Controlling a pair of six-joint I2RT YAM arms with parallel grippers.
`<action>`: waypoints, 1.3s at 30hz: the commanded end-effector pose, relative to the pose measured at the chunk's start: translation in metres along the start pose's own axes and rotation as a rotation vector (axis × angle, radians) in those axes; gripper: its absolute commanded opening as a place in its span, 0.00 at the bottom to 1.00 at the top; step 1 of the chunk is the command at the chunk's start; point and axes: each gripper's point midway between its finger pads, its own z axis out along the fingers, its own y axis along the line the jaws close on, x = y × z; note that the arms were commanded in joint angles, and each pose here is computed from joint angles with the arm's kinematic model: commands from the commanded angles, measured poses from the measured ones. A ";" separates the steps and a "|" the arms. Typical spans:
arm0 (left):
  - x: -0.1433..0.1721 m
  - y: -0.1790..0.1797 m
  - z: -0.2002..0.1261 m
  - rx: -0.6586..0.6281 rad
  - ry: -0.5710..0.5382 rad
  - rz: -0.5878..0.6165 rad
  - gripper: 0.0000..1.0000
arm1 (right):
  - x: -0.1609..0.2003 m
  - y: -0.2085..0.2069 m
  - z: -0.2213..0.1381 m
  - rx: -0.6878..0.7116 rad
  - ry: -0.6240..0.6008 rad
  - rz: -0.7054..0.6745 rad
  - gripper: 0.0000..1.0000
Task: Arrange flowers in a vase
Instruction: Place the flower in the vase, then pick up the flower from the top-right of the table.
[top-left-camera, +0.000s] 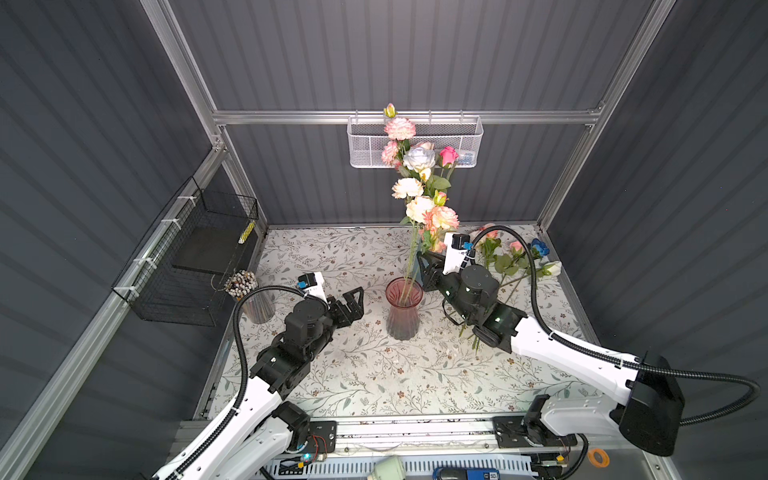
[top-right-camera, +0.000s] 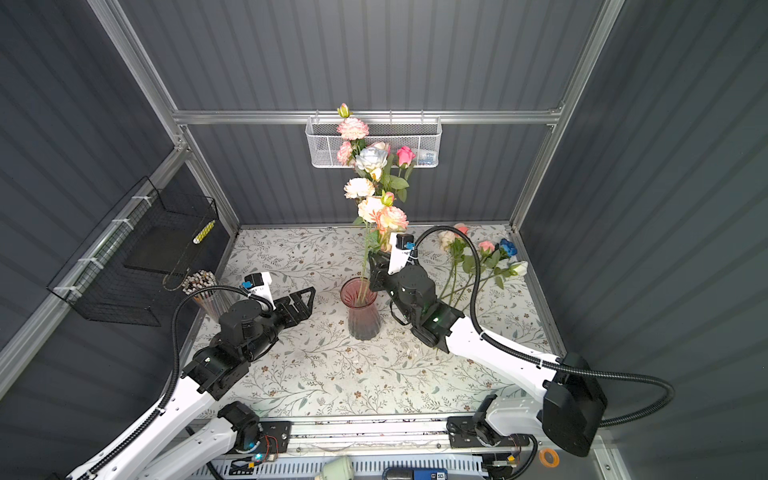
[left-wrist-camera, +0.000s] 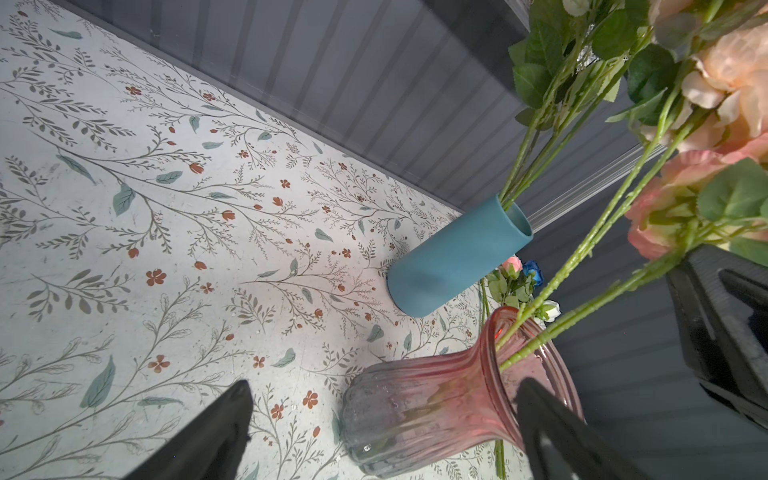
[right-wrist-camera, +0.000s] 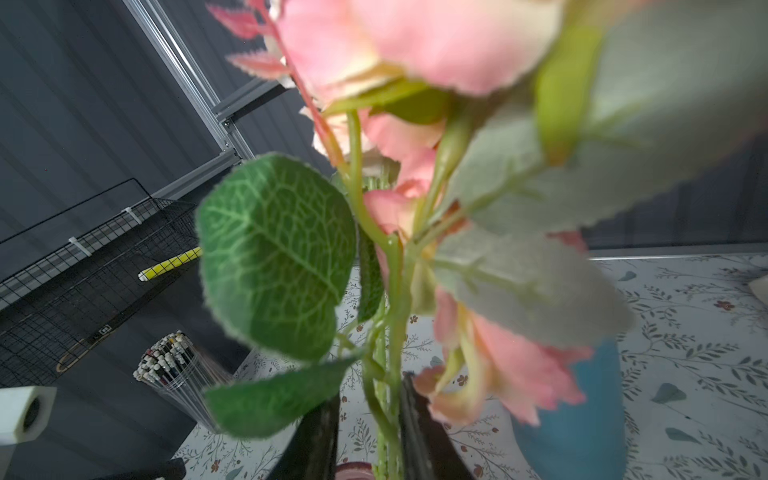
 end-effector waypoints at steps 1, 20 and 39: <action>0.002 -0.004 0.003 0.025 0.002 -0.012 0.99 | -0.004 0.002 -0.007 0.001 -0.010 0.035 0.30; -0.006 -0.024 0.012 0.077 0.023 0.011 1.00 | -0.016 -0.002 -0.047 0.009 0.042 0.040 0.62; -0.040 -0.074 0.005 0.202 0.011 0.213 0.99 | 0.008 -0.095 -0.122 0.315 0.088 -0.076 0.67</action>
